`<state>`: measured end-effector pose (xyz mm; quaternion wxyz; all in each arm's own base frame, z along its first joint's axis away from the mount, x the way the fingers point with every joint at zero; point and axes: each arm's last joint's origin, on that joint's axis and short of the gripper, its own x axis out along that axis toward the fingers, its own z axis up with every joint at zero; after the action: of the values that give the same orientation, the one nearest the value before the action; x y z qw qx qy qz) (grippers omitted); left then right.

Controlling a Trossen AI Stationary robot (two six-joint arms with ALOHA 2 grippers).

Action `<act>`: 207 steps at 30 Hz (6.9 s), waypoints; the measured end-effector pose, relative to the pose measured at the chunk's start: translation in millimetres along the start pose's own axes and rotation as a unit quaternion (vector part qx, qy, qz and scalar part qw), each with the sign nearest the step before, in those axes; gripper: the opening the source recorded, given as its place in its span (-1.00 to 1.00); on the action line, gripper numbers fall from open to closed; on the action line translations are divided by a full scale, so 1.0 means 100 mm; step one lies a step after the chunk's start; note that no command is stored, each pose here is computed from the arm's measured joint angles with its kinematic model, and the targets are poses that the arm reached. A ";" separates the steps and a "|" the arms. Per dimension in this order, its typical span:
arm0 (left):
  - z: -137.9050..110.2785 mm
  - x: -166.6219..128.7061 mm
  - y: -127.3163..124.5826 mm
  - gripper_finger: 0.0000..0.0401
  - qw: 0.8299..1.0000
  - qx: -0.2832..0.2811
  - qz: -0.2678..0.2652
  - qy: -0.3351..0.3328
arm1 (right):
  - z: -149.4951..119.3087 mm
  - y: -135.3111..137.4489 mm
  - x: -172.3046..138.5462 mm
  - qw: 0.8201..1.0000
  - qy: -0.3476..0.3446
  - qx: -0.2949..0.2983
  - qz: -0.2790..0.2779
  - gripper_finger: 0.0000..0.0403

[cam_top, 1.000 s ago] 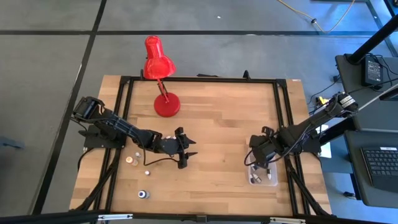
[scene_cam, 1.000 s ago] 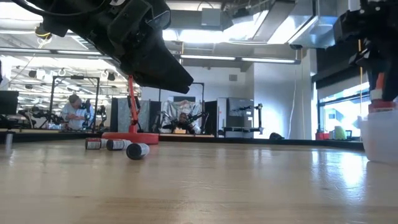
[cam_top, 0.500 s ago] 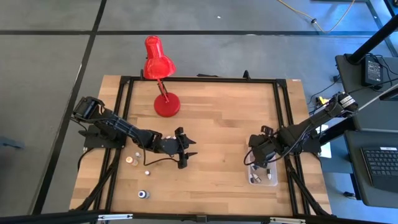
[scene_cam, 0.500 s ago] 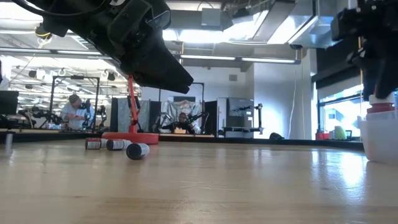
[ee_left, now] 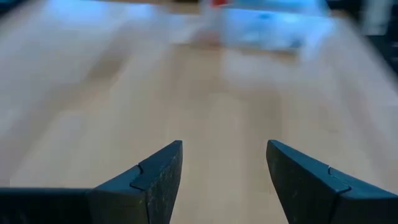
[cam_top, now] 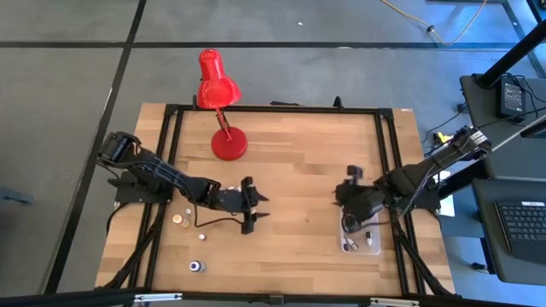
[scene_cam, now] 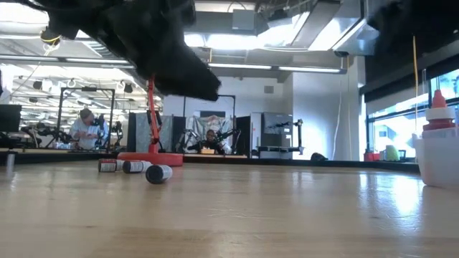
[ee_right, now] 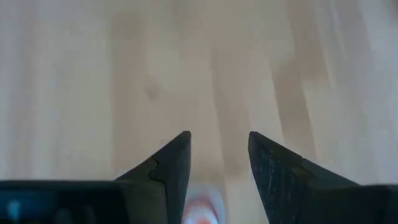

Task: Pick & Place food coloring
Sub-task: Put the big yellow bottle into the transparent container

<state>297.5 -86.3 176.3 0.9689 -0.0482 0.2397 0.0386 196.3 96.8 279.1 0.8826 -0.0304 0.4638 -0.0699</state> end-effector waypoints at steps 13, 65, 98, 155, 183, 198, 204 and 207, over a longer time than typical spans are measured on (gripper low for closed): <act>0.32 -0.75 -0.27 0.14 0.973 -0.145 -0.077 0.160 | 0.18 0.15 0.34 0.964 -0.225 -0.113 0.087 -0.19; 0.42 -1.24 -0.35 0.47 0.886 -0.325 0.156 0.293 | -0.01 -0.02 0.68 0.957 -0.265 -0.102 0.057 -0.19; 0.04 -1.68 -0.43 0.47 0.705 -0.451 0.387 0.388 | -0.01 -0.02 0.67 0.957 -0.265 -0.105 0.056 -0.19; -0.38 -1.58 -0.44 0.00 0.689 -0.451 0.397 0.405 | -0.01 -0.01 0.67 0.957 -0.265 -0.102 0.057 -0.19; -0.30 -1.52 -0.43 -0.37 0.726 -0.457 0.353 0.373 | -0.01 -0.02 0.67 0.956 -0.266 -0.114 0.054 -0.19; 0.44 -1.02 -0.15 -0.42 0.870 -0.392 0.200 0.221 | 0.00 -0.01 0.67 0.955 -0.269 -0.113 0.054 -0.19; 0.75 -0.55 0.16 -0.42 0.926 -0.330 0.086 0.165 | -0.01 -0.01 0.67 0.957 -0.266 -0.101 0.057 -0.19; 0.79 -0.33 0.32 -0.42 0.938 -0.299 0.054 0.165 | -0.02 -0.02 0.68 0.959 -0.260 -0.101 0.057 -0.19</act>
<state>302.0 -47.5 258.8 0.8529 -0.3285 0.3761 0.1522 232.7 84.9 223.0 0.9676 -0.1099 0.2240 0.0383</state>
